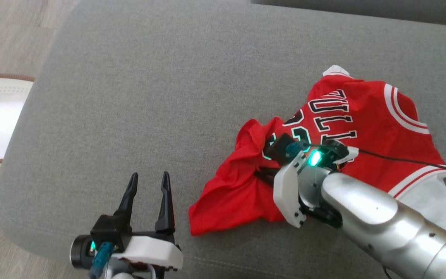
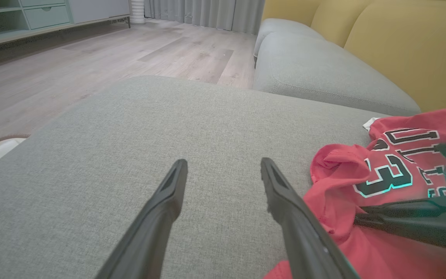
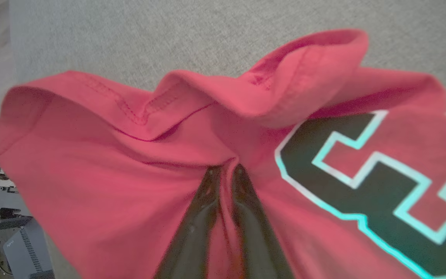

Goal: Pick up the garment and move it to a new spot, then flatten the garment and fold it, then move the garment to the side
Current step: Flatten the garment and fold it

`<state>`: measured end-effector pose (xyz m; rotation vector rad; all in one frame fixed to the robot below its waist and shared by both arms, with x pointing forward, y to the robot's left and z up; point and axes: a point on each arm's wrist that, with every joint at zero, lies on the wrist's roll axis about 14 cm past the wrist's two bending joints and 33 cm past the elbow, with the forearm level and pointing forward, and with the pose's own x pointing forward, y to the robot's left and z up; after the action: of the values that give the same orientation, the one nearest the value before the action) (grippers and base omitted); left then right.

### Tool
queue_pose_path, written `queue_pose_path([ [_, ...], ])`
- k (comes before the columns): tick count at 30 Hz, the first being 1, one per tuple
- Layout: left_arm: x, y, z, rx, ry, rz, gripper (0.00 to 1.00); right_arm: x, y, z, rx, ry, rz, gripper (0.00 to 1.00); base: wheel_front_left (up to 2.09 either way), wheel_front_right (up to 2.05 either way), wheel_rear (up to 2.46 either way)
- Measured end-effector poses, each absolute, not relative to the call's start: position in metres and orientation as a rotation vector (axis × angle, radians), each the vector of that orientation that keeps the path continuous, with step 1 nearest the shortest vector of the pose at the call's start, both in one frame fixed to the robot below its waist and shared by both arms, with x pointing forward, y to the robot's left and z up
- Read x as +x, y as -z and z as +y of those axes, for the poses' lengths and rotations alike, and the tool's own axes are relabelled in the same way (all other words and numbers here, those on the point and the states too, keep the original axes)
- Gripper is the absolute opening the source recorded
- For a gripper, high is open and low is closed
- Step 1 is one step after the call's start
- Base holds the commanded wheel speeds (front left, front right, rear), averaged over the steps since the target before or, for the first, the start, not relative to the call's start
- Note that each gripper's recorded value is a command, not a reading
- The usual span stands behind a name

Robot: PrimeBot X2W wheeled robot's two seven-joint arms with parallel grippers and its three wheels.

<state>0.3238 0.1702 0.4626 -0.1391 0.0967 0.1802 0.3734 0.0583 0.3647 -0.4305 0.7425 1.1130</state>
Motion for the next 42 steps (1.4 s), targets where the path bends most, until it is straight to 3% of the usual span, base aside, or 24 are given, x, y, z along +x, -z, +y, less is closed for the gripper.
queue_pose_path([
  [6,0.329,-0.458,0.169,-0.135,-0.179,0.112,1.0,0.401,-0.379,0.063,-0.329,-1.081,0.691,0.0,0.0,0.0,0.0],
  [13,0.336,-0.46,0.165,-0.134,-0.163,0.106,1.0,0.468,-0.409,0.049,-0.351,-0.972,0.584,0.0,0.0,0.0,0.0],
  [17,0.338,-0.46,0.167,-0.139,-0.172,0.105,1.0,0.476,-0.394,0.037,-0.397,-0.932,0.619,0.0,0.0,0.0,0.0],
  [18,0.337,-0.459,0.167,-0.139,-0.173,0.108,1.0,0.478,-0.391,0.034,-0.409,-0.922,0.624,0.09,0.0,0.0,0.0],
  [19,0.337,-0.459,0.167,-0.139,-0.174,0.11,1.0,0.48,-0.388,0.032,-0.414,-0.911,0.621,0.4,0.0,0.0,0.0],
  [20,0.337,-0.459,0.168,-0.139,-0.174,0.11,1.0,0.482,-0.387,0.031,-0.413,-0.9,0.615,0.85,0.0,0.0,0.0],
  [21,0.337,-0.459,0.167,-0.139,-0.174,0.11,1.0,0.484,-0.387,0.03,-0.411,-0.892,0.604,1.0,0.0,0.0,0.0],
  [33,0.347,-0.464,0.145,-0.151,-0.088,0.089,1.0,0.498,-0.424,-0.001,-0.318,-0.761,0.411,1.0,0.0,0.0,0.0],
  [42,0.348,-0.467,0.122,-0.149,0.022,0.081,1.0,0.479,-0.47,-0.065,-0.146,-0.581,0.201,1.0,0.0,0.0,0.0],
])
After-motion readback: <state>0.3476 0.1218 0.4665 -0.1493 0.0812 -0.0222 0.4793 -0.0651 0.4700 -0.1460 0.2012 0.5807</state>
